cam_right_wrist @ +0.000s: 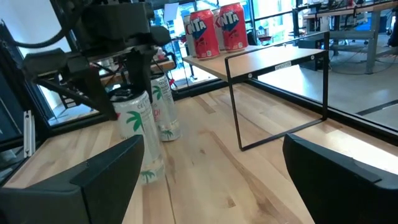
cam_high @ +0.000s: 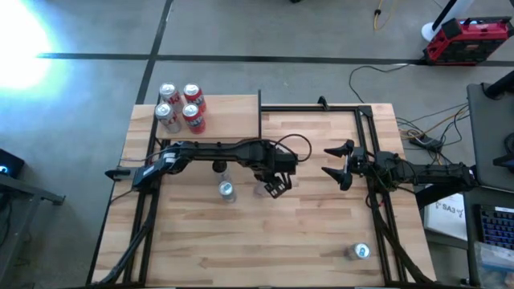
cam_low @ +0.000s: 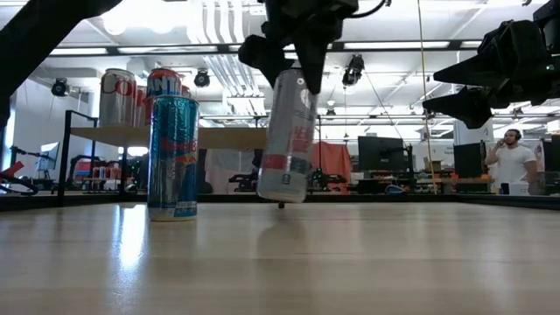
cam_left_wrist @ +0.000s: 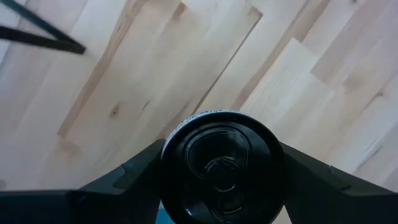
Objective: Place canned beverage on shelf
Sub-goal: Adjust the right white and pink soda can
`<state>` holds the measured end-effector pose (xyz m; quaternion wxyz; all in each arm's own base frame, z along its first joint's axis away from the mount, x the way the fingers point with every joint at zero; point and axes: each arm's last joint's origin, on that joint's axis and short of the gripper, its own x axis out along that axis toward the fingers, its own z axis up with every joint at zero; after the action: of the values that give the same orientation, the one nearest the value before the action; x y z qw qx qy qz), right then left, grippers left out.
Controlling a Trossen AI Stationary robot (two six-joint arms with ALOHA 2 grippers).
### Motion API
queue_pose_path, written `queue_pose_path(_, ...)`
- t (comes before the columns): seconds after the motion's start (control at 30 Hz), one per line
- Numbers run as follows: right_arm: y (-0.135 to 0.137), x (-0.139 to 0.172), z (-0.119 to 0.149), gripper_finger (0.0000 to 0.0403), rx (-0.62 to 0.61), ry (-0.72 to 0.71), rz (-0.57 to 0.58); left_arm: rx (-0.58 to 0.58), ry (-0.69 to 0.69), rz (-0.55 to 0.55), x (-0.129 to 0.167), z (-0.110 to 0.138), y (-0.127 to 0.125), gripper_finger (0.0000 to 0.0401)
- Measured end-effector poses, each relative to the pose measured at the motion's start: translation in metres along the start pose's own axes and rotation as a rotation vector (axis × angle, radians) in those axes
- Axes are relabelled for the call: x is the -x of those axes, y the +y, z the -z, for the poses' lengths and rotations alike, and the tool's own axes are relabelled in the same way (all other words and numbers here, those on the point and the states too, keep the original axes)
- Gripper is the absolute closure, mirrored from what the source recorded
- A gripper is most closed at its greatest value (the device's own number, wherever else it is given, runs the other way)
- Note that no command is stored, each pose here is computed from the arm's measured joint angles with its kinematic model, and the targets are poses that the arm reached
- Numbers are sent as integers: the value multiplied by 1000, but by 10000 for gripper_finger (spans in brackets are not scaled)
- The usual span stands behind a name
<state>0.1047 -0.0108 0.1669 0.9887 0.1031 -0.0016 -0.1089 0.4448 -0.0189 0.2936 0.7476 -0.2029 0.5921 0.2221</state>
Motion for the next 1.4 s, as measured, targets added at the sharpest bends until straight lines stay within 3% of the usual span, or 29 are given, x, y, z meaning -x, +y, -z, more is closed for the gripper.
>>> queue_pose_path(0.23,0,0,0,35,0,-1,1,23,71,-60,0,7,6,159)
queue_pose_path(0.73,0,0,0,35,0,-1,0,52,-6,-125,0,5,7,159)
queue_pose_path(1.1,0,0,0,35,0,-1,0,49,-138,-33,5,5,-15,159)
queue_pose_path(1.4,0,0,0,35,0,-1,0,13,-101,12,0,6,-17,159)
